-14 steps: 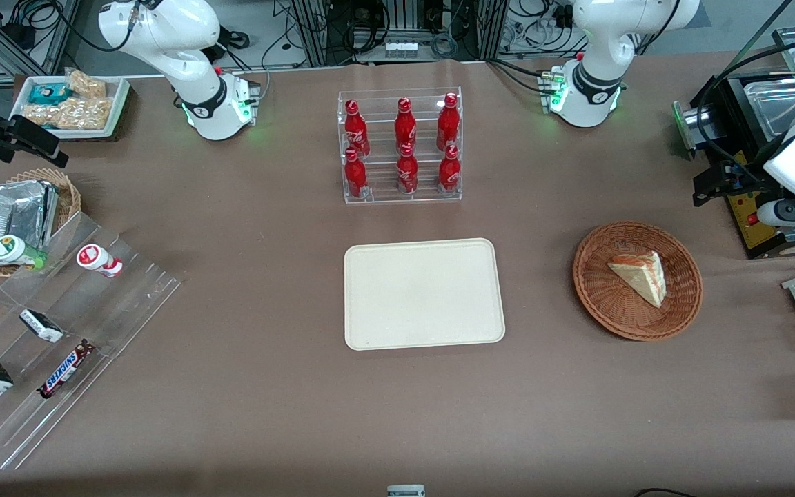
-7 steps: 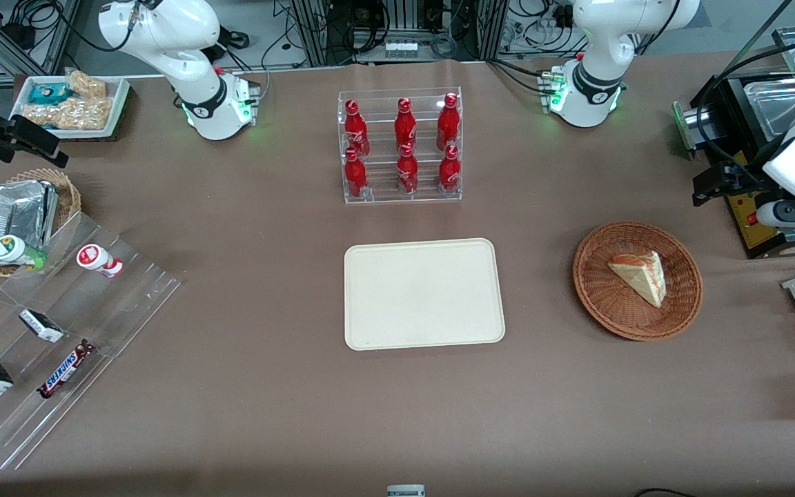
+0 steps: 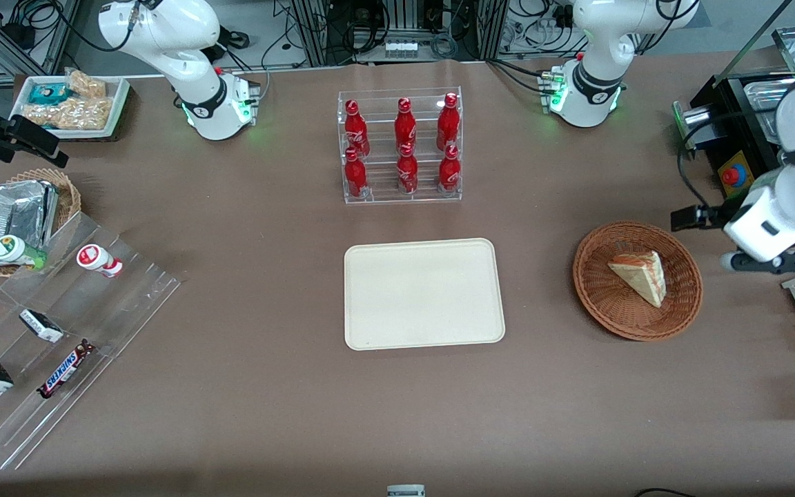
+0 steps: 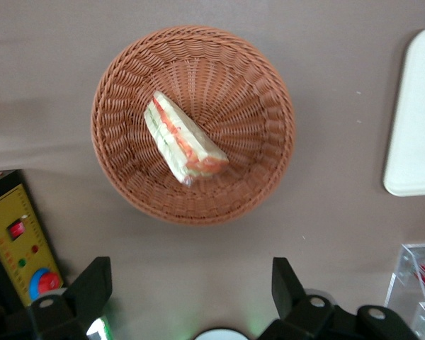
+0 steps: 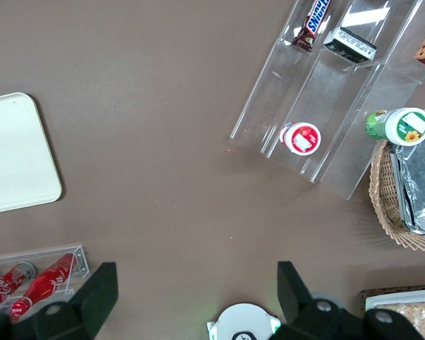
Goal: Place sandwich from basket to tray
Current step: 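Lower the open left gripper over the wrapped sandwich in the wicker basket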
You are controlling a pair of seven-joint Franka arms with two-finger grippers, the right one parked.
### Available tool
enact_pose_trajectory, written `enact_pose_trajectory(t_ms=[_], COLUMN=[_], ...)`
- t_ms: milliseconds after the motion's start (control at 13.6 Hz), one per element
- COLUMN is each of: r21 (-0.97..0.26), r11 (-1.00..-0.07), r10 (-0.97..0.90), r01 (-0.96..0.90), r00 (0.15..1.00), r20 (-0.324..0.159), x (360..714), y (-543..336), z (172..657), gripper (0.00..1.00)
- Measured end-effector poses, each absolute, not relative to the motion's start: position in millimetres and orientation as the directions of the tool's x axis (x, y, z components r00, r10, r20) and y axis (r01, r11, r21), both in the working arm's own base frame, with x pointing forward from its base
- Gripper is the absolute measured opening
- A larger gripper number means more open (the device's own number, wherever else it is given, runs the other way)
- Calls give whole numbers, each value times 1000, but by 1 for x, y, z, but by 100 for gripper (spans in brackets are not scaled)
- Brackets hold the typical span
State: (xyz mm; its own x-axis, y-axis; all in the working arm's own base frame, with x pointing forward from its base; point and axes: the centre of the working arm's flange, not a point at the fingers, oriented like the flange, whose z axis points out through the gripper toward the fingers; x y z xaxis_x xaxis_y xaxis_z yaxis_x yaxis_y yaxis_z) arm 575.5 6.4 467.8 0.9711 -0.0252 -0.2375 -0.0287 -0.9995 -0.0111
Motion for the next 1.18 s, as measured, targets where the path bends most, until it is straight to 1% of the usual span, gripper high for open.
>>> enact_pose_trajectory(t_ms=[148, 369, 516, 590, 738, 885, 959, 1033, 1180], r21=[-12, -15, -28, -38, -62, -67, -61, -55, -50], r11=[-1000, -1000, -993, -981, -911, -779, -708, -650, -571], r10=[-10, 19, 115, 194, 412, 627, 706, 760, 821], r01=[-13, 17, 112, 191, 407, 624, 703, 758, 819], r00=[975, 985, 983, 971, 904, 776, 707, 650, 571], r20=[-222, -172, -146, -140, -118, -68, -46, -31, -28], x=[572, 561, 550, 544, 539, 542, 544, 546, 548], y=[17, 26, 31, 32, 31, 30, 30, 30, 30], z=[423, 368, 337, 326, 316, 313, 311, 306, 294], gripper=[100, 100, 100, 100, 100, 100, 100, 100, 100])
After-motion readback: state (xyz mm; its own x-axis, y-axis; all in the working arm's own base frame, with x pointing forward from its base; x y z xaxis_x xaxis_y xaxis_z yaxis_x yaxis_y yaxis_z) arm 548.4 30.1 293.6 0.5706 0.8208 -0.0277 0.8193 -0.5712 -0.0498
